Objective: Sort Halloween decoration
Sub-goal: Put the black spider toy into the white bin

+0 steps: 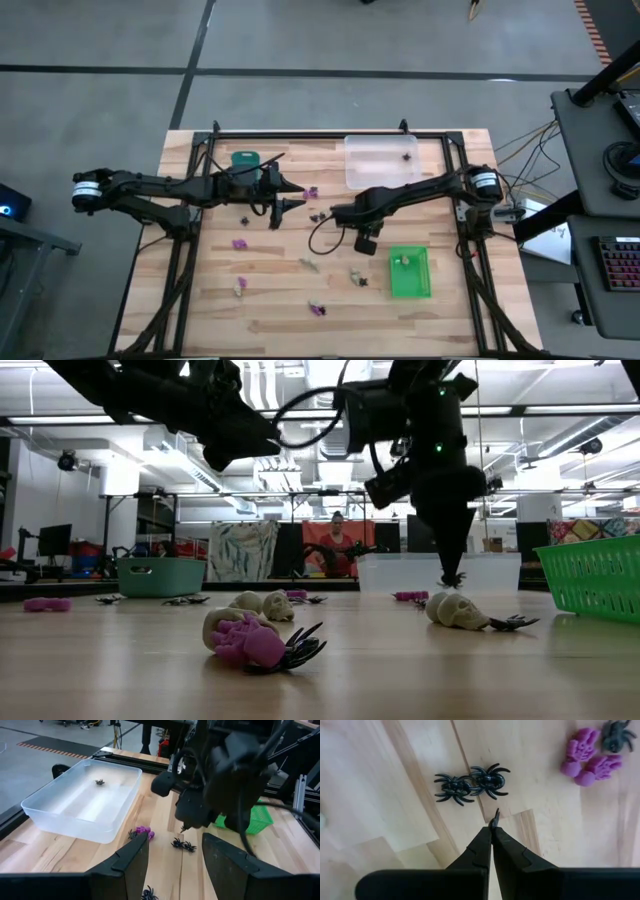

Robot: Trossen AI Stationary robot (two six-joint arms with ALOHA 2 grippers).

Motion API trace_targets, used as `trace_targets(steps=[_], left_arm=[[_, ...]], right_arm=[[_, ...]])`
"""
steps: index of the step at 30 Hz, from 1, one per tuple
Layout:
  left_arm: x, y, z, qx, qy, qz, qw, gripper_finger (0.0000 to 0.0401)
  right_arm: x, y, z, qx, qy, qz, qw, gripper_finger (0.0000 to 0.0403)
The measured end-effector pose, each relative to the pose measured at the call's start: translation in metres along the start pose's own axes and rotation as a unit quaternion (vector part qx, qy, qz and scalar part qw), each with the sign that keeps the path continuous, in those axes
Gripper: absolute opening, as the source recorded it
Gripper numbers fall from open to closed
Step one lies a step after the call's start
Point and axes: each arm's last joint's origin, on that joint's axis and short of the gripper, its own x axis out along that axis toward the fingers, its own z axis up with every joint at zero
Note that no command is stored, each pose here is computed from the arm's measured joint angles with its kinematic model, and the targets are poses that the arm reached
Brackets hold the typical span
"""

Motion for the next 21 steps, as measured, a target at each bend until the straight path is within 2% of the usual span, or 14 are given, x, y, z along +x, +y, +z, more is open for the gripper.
trace_targets(steps=[10, 21], left_arm=[[0.0, 0.0, 0.0, 0.0, -0.001, 0.0, 1.0, 0.0168], [0.0, 0.0, 0.001, 0.003, -0.003, 0.0, 1.0, 0.0168]], right_arm=[[-0.037, -0.034, -0.006, 0.02, -0.048, 0.009, 0.999, 0.0008], [-0.069, -0.113, -0.009, 0.076, -0.098, -0.004, 0.992, 0.0008]])
